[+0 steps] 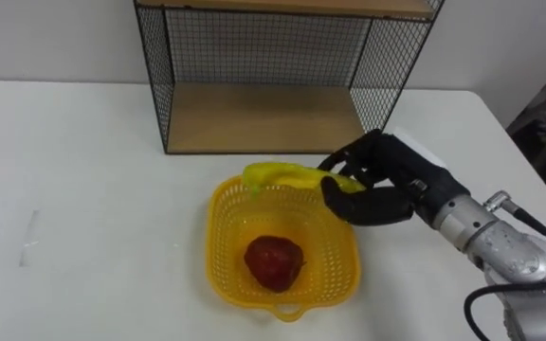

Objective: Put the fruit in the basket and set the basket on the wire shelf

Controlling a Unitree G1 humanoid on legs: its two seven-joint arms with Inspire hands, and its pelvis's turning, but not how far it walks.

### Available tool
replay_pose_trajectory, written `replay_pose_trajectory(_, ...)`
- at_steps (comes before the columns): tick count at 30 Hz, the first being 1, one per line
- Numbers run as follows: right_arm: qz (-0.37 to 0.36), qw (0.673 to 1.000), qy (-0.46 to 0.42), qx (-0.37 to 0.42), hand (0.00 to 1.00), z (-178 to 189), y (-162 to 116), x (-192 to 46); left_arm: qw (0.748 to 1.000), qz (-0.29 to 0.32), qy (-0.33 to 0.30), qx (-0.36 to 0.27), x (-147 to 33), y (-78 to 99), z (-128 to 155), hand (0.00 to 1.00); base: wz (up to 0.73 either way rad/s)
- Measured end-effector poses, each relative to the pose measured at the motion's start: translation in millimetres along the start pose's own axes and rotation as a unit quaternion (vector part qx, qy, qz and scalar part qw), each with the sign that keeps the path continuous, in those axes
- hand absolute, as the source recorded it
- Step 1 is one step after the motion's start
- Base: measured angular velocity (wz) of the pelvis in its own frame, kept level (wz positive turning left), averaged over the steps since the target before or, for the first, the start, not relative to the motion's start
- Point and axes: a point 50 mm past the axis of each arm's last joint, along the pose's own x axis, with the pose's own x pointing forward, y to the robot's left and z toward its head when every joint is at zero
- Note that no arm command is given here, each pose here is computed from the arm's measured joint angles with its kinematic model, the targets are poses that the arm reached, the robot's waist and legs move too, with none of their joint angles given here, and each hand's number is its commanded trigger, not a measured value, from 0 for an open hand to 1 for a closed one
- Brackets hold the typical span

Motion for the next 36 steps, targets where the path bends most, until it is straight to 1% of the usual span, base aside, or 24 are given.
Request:
replay_pose_trajectory(7, 0.034, 0.999, 0.019, -0.009, 0.00, -5, 9, 2, 1.000, 0.005, -0.010, -0.006, 0.8, 3.5, 7, 0.00, 0.00)
replay_pose_trajectory(16, 0.031, 0.999, 0.025, -0.010, 0.00, -7, 10, 0, 0.999, 0.011, -0.016, -0.039, 0.7, 6.5, 10, 0.00, 0.00)
replay_pose_trajectory(28, 0.025, 0.999, 0.031, -0.011, 0.00, -10, 10, -2, 0.999, 0.020, -0.013, -0.040, 0.3, 6.6, 7, 0.00, 0.00)
replay_pose_trajectory(36, 0.010, 0.999, 0.031, 0.022, 0.00, -15, 13, -6, 0.999, 0.017, -0.002, -0.051, -0.8, 3.3, -2, 0.00, 0.00)
